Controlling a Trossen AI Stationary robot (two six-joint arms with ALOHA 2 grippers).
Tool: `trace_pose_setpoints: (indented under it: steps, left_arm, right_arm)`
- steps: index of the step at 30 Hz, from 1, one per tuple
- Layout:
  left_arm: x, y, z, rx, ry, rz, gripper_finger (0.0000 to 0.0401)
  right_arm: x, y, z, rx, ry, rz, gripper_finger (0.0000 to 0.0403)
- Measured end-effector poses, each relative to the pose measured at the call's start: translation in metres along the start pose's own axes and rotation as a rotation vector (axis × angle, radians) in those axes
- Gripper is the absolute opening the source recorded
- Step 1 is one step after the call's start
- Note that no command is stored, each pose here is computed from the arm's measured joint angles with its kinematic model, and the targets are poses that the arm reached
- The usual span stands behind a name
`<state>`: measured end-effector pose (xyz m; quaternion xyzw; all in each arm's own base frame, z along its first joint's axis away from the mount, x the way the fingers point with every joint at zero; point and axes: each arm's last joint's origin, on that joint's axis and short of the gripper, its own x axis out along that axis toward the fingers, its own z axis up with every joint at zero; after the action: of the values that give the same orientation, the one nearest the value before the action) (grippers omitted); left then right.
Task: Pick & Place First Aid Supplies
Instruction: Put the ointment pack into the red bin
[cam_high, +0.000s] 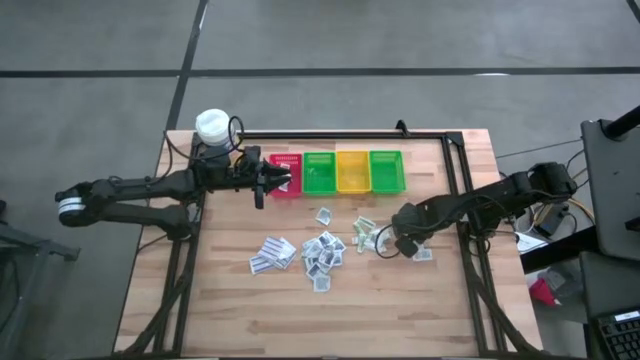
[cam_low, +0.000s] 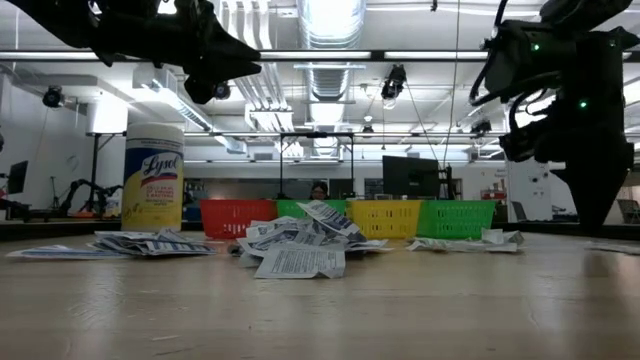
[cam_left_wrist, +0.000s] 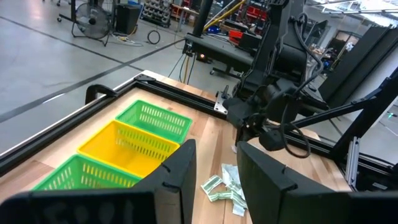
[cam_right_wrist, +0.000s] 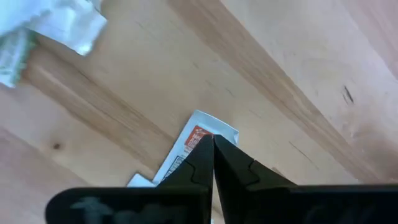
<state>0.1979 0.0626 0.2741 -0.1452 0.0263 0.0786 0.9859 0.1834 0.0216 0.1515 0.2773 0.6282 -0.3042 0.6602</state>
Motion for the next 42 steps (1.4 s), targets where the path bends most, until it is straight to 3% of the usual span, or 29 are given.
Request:
trace_pose_setpoints:
  steps: [12, 30, 37, 42]
  left_arm:
    - [0.0, 0.0, 0.0, 0.002, -0.001, -0.001, 0.011]
    - [0.0, 0.0, 0.0, -0.002, -0.002, -0.002, 0.011]
    - [0.0, 0.0, 0.0, -0.009, -0.002, -0.001, 0.011]
    - [0.0, 0.0, 0.0, -0.017, -0.002, -0.001, 0.011]
  right_arm:
    - [0.001, -0.006, -0.004, 0.007, 0.002, -0.001, 0.0018]
    - [0.005, -0.011, -0.008, 0.066, 0.009, -0.019, 0.015]
    - [0.014, -0.014, -0.009, 0.07, -0.018, -0.012, 0.0159]
    - [0.025, -0.018, -0.013, 0.093, -0.029, 0.013, 0.0143]
